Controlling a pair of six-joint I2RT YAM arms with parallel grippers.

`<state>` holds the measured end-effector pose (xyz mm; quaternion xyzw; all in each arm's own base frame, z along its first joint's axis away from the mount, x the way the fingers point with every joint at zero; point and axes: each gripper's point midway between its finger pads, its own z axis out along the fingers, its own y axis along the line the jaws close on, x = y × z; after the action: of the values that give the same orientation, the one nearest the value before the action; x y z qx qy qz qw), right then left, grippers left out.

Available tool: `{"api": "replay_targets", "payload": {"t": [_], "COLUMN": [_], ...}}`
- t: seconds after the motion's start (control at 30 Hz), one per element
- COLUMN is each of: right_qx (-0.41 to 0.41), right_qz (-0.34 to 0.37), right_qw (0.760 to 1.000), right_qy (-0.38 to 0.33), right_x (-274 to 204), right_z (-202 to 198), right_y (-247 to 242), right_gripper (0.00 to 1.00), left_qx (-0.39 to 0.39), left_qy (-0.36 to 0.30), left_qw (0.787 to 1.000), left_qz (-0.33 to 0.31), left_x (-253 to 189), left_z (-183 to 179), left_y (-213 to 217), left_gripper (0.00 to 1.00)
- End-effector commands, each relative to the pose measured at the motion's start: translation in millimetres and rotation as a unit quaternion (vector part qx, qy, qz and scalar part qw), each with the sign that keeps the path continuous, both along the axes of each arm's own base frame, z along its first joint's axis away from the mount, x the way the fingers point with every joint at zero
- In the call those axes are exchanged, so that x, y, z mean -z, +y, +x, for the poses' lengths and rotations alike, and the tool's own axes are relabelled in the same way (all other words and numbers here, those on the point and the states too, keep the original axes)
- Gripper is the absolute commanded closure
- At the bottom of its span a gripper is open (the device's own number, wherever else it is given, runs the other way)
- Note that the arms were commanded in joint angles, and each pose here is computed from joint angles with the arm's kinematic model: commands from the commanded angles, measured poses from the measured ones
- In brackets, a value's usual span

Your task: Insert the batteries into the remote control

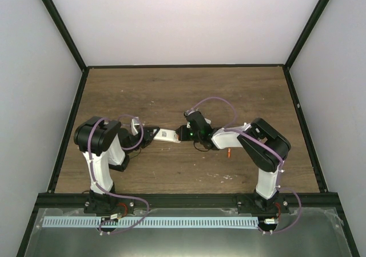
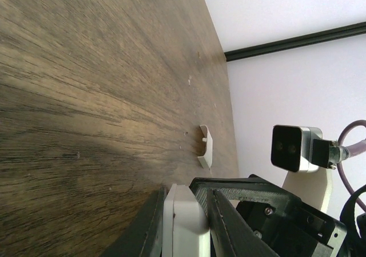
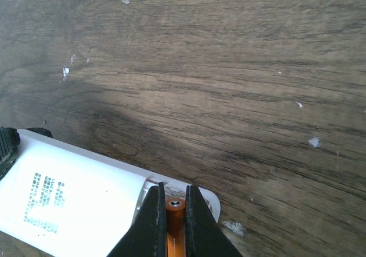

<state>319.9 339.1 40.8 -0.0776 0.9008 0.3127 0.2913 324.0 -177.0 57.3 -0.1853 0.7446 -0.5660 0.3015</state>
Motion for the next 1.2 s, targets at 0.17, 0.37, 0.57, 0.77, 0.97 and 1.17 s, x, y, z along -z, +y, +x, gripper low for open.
{"api": "replay_targets", "payload": {"t": [0.17, 0.37, 0.57, 0.77, 0.97, 1.17], "right_qx": [-0.015, -0.004, 0.024, 0.050, 0.049, 0.039], "right_qz": [-0.042, -0.040, -0.043, -0.051, -0.065, -0.048], "right_qw": [0.999, 0.999, 0.996, 0.991, 0.987, 0.986], "right_qy": [0.021, -0.019, -0.068, -0.117, -0.138, -0.153], "right_x": [4.1, -36.4, -102.0, -153.5, -166.3, -184.3], "right_z": [-16.8, -1.2, 24.5, 46.5, 54.1, 39.8], "right_y": [-3.6, -0.1, -0.3, -3.3, -6.6, -15.5], "right_gripper": [0.99, 0.99, 0.99, 0.99, 0.99, 0.99], "left_qx": [-0.020, -0.014, -0.022, -0.039, -0.056, -0.078], "left_qy": [-0.060, -0.083, -0.100, -0.111, -0.096, -0.049], "left_qw": [0.998, 0.996, 0.993, 0.989, 0.984, 0.984], "left_qz": [0.001, -0.018, -0.050, -0.090, -0.137, -0.151], "left_x": [-22.8, -45.5, -73.9, -104.2, -123.5, -125.3], "left_z": [11.1, 14.2, 17.1, 17.9, 14.1, 7.7], "left_y": [4.4, 1.1, 2.1, 7.1, 13.4, 20.7], "left_gripper": [1.00, 1.00, 1.00, 1.00, 1.00, 1.00]}}
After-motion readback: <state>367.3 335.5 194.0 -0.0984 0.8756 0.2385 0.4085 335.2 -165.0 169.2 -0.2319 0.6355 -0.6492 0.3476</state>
